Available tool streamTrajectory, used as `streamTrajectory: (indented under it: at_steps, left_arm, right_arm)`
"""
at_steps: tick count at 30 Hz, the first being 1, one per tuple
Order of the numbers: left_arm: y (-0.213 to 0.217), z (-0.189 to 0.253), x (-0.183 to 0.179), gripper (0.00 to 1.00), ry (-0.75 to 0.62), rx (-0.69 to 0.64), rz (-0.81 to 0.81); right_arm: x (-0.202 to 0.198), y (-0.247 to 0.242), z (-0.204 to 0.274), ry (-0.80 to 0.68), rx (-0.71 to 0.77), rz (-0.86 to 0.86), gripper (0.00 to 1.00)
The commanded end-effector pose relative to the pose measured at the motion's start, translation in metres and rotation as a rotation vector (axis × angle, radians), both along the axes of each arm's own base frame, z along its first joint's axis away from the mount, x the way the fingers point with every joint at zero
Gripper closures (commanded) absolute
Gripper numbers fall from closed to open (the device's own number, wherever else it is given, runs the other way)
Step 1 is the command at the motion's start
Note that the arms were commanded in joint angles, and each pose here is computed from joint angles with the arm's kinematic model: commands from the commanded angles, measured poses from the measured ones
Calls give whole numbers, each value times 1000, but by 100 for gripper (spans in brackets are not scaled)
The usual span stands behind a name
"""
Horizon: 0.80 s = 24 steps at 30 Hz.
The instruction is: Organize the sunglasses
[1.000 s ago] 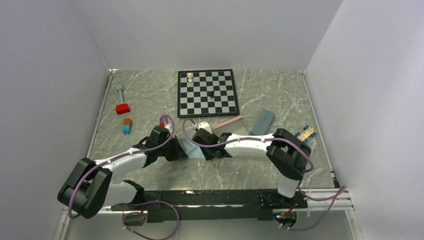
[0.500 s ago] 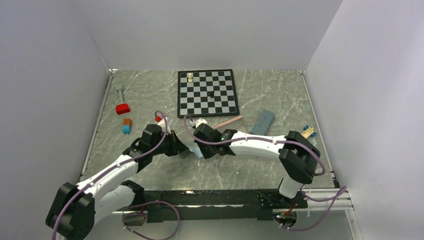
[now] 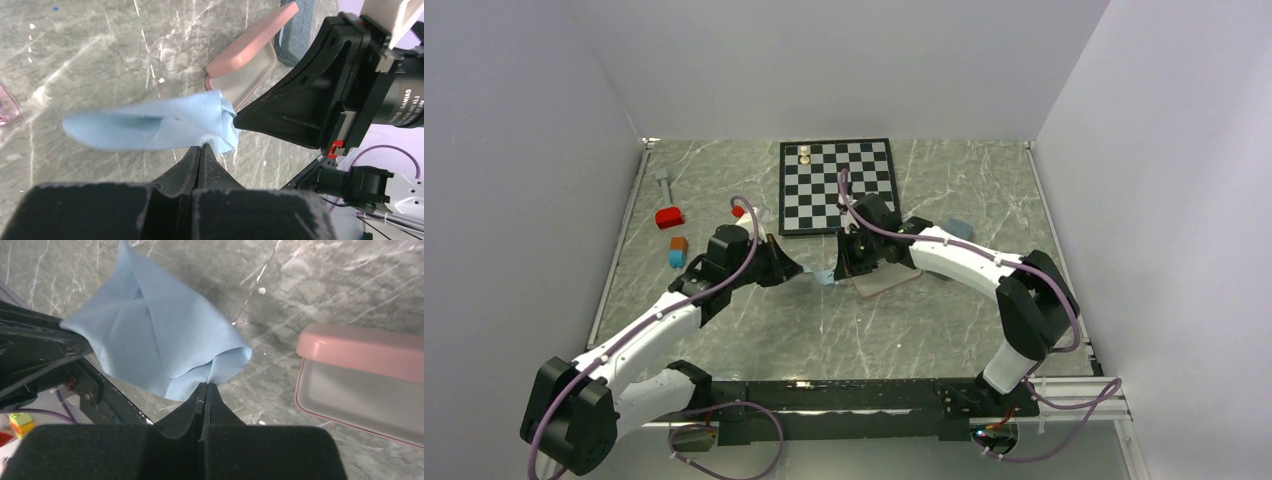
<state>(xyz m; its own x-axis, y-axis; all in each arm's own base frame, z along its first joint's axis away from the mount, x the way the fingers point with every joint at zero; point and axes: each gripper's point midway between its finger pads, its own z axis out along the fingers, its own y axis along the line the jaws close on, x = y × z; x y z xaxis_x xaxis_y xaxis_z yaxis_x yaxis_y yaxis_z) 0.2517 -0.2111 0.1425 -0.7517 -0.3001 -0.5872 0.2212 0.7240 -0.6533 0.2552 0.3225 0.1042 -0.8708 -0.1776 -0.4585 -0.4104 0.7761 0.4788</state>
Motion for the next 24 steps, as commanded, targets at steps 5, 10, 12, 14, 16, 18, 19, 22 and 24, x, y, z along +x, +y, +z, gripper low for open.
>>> streamTrajectory:
  at_steps: [5, 10, 12, 14, 16, 18, 19, 22, 24]
  left_arm:
    - [-3, 22, 15, 100, -90, -19, -6]
    - [-11, 38, 27, 100, -159, -36, -27]
    - [-16, 56, 33, 100, -223, -66, -42]
    - [-20, 75, 39, 100, -288, -76, -58]
    - [-27, 97, 40, 100, -362, -95, -107]
    - [-30, 114, 40, 100, -418, -107, -130]
    - [-28, 117, 41, 100, -429, -103, -117]
    - [-19, 119, 46, 100, -428, -85, -53]
    - [-11, 118, 50, 100, -430, -69, -4]
  right_arm:
    - [0, 16, -7, 100, 81, 12, 100]
    - [10, 26, -7, 80, 99, 42, 100]
    - [14, 35, -11, 98, 123, 46, 100]
    - [22, 47, -14, 76, 190, 30, 100]
    - [26, 60, -12, 50, 300, 25, 100]
    - [34, 68, 5, -22, 415, 9, 100]
    - [37, 70, 18, -66, 472, 6, 100]
    - [36, 73, 59, -142, 595, 38, 100]
    - [25, 75, 79, -148, 644, 97, 100]
